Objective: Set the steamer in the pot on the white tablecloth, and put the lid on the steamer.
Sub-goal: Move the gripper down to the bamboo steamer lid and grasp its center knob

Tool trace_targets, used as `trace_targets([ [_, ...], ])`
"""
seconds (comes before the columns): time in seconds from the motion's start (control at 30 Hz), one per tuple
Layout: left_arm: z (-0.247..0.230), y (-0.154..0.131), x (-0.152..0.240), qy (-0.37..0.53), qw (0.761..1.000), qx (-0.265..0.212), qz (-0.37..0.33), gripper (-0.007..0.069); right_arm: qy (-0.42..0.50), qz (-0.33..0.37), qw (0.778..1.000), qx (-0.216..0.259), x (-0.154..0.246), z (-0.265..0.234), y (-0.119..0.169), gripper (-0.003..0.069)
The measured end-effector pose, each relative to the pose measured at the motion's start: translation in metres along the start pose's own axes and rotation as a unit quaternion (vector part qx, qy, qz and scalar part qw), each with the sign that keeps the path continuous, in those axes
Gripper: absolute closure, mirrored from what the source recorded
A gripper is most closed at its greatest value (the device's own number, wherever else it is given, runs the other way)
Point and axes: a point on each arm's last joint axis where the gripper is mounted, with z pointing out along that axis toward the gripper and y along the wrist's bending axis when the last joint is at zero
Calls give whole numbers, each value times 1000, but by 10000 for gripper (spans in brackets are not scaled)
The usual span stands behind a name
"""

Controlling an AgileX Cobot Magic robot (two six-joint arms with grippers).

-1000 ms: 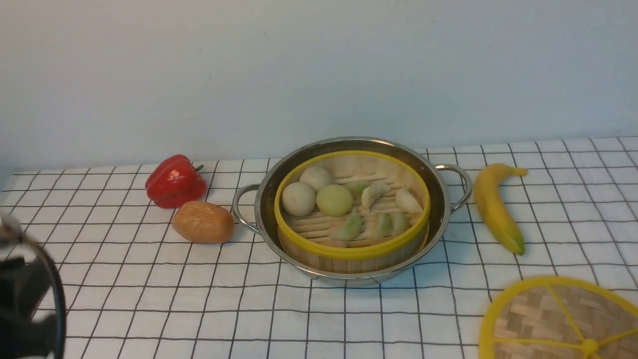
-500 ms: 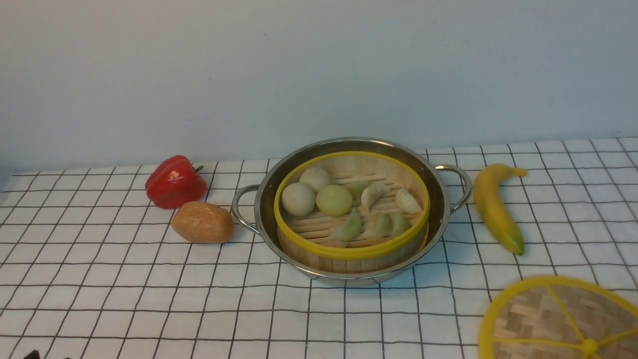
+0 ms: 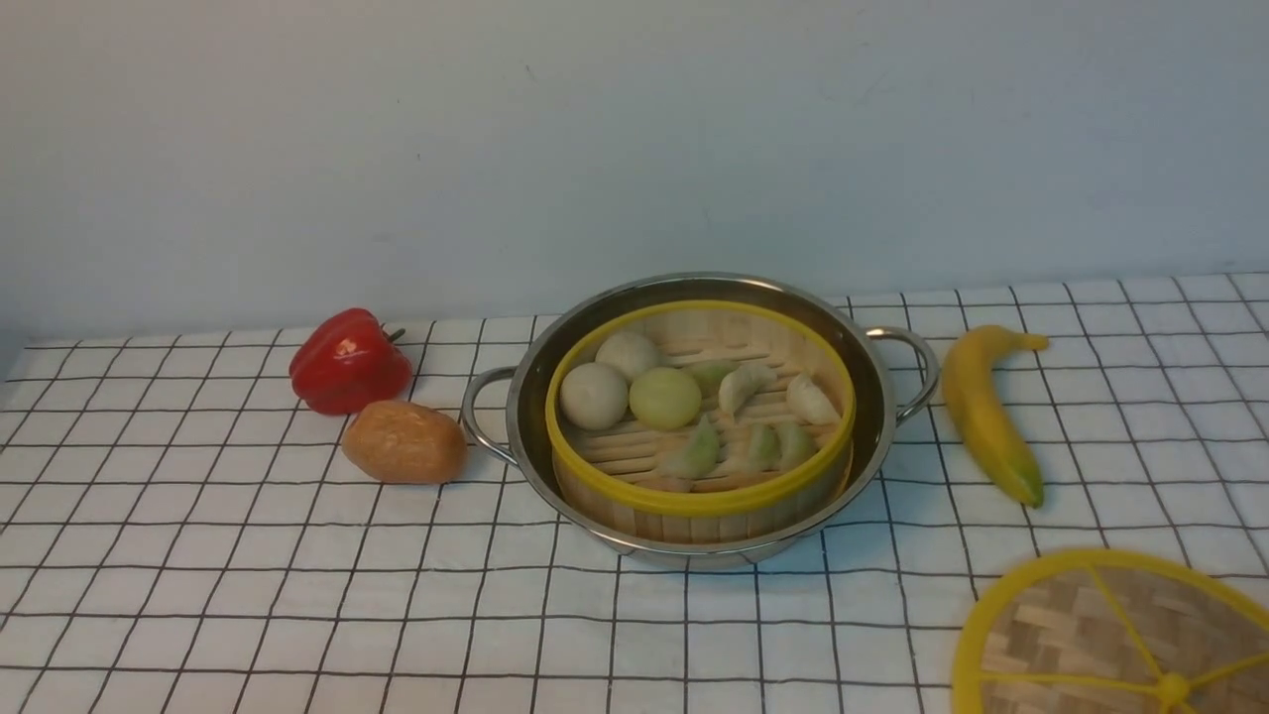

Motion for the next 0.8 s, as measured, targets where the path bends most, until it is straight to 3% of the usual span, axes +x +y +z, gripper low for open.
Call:
trace_targets([
  [0.37,0,1,-7,-39,996,-2,-83,382,0,0,1000,0,0,0,0,416],
  [0.8,0,1,-7,-40,995,-2,-90,382,0,-2,1000,0,0,0,0,416],
])
